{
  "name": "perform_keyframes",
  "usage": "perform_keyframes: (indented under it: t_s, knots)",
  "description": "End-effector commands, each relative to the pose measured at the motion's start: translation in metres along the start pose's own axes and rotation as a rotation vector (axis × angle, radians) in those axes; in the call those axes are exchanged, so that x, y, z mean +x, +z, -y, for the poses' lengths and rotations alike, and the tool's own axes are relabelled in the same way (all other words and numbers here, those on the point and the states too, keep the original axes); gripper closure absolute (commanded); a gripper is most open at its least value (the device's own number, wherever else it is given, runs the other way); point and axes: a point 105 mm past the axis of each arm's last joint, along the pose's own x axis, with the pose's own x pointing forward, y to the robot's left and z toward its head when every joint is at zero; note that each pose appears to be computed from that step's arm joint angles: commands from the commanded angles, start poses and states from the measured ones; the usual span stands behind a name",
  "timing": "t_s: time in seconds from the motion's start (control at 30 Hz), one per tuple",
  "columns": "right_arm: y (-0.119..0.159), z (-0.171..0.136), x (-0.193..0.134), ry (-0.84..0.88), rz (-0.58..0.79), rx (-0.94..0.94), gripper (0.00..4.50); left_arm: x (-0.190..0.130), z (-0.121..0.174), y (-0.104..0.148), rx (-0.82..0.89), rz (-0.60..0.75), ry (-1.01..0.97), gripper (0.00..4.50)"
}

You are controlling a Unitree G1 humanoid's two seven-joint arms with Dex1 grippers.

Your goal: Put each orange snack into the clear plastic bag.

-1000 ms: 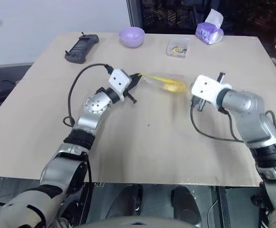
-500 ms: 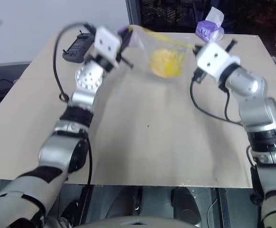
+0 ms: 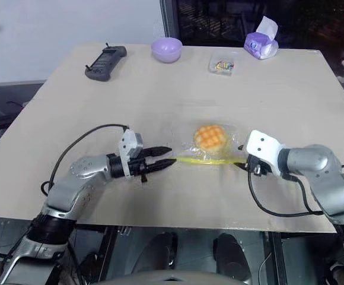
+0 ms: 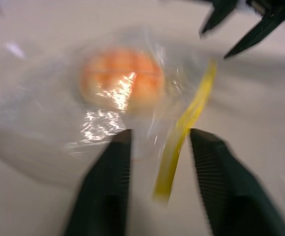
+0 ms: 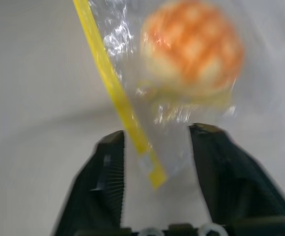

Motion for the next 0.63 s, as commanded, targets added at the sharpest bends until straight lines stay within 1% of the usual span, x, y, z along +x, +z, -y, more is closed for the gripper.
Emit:
perform_keyframes:
  t_s: [0.03, 0.1, 0.17, 0.2, 0.27, 0.33, 0.37, 0.4, 0.47, 0.5, 0.57, 0.63]
  knots:
    - [-0.001, -0.006, -0.018, 0.04, 0.039, 0.074, 1.81, -0.018, -0.003, 0.01, -0.054, 0.033, 0.013, 1.98]
    - [-0.004, -0.01, -0.028, 0.053, 0.098, 0.177, 1.81, -0.031, -0.003, 0.004, -0.105, 0.021, 0.013, 1.98]
    - [-0.015, -0.008, -0.044, 0.023, 0.156, 0.293, 1.81, -0.05, -0.013, 0.001, -0.147, 0.021, 0.072, 1.98]
    - [-0.025, -0.002, -0.06, -0.019, 0.188, 0.366, 1.81, -0.063, -0.021, 0.004, -0.172, 0.03, 0.116, 1.98]
    - [-0.038, 0.01, -0.092, -0.101, 0.277, 0.47, 1.81, -0.083, -0.026, 0.014, -0.185, 0.047, 0.15, 1.98]
    - [-0.047, 0.019, -0.116, -0.17, 0.326, 0.513, 1.81, -0.092, -0.021, 0.026, -0.176, 0.068, 0.144, 1.98]
    - [-0.046, 0.021, -0.129, -0.183, 0.369, 0.537, 1.81, -0.099, -0.018, 0.03, -0.176, 0.072, 0.142, 1.98]
    - [-0.05, 0.021, -0.142, -0.199, 0.381, 0.547, 1.81, -0.109, -0.016, 0.031, -0.179, 0.065, 0.15, 1.98]
    - [-0.057, 0.016, -0.154, -0.202, 0.351, 0.552, 1.81, -0.124, -0.015, 0.033, -0.194, 0.049, 0.17, 1.98]
    - [-0.059, 0.015, -0.156, -0.201, 0.337, 0.551, 1.81, -0.126, -0.015, 0.033, -0.198, 0.045, 0.174, 1.98]
    - [-0.067, 0.01, -0.159, -0.192, 0.3, 0.558, 1.81, -0.141, -0.019, 0.032, -0.197, 0.033, 0.223, 1.98]
    - [-0.07, 0.007, -0.161, -0.178, 0.285, 0.558, 1.81, -0.151, -0.018, 0.03, -0.168, -0.002, 0.24, 1.98]
